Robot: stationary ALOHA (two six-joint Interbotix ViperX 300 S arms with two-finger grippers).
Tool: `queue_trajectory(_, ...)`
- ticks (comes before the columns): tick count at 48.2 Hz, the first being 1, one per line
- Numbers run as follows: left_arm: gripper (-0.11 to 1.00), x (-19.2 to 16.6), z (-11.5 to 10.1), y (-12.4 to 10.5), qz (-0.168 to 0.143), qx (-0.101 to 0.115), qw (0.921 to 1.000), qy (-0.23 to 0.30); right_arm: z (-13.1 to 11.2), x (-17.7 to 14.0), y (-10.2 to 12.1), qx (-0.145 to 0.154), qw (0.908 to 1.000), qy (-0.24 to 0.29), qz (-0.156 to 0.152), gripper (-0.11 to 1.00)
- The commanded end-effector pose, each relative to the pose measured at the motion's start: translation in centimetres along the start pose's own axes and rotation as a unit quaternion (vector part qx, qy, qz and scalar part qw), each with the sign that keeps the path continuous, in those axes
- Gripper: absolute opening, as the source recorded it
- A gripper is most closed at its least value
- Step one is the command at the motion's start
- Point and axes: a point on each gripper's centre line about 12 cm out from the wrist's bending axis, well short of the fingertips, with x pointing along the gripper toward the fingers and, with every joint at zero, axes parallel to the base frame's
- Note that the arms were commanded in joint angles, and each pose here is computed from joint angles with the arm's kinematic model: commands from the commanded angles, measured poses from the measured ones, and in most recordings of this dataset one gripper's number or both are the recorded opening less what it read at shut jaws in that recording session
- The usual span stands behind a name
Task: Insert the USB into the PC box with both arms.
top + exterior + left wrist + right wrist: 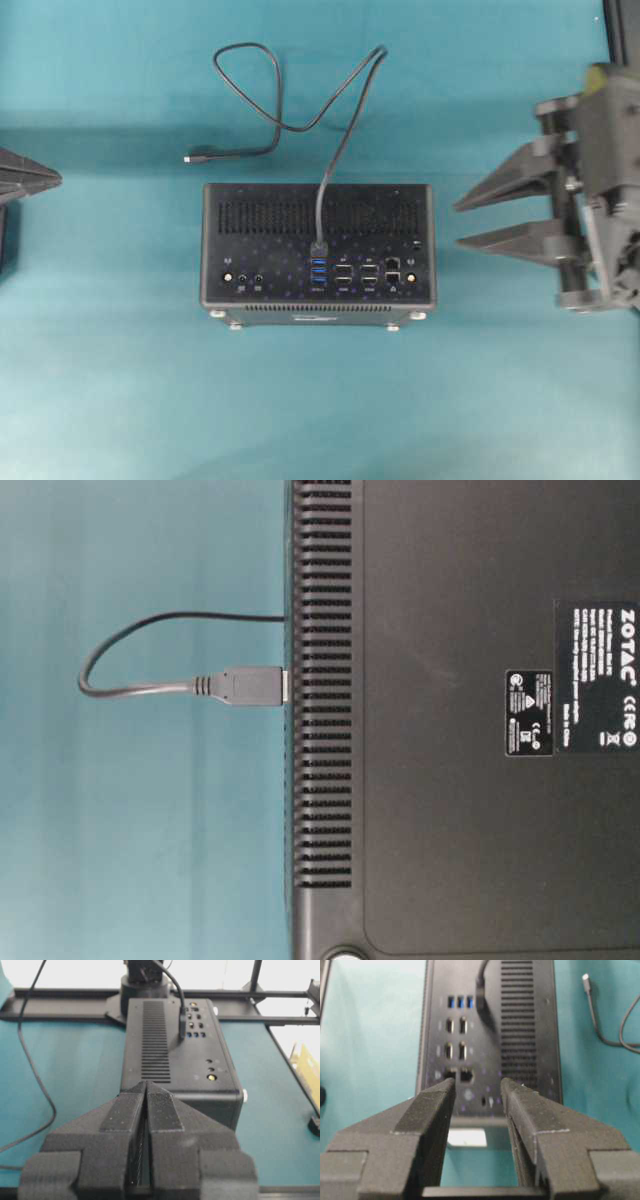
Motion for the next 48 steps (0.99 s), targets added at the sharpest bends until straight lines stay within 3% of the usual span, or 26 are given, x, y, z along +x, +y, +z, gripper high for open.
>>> queue_trajectory(1,0.0,0.1,0.1,0.1,0.002,0.001,1.0,-0.002,0.1,-0.9,0.0,0.005,0.9998,-0.017,0.005,0.49)
queue_trajectory(38,0.0,0.1,-1.4,0.0,0.001,-0.001,0.9999,0.017,-2.4,-2.1,-0.5,0.005,0.9987,-0.049,0.013,0.49)
queue_trajectory(48,0.0,0.0,-1.2,0.0,0.001,-0.014,0.9999,0.01,-3.3,-2.2,-0.7,0.004,0.9989,-0.046,0.013,0.49)
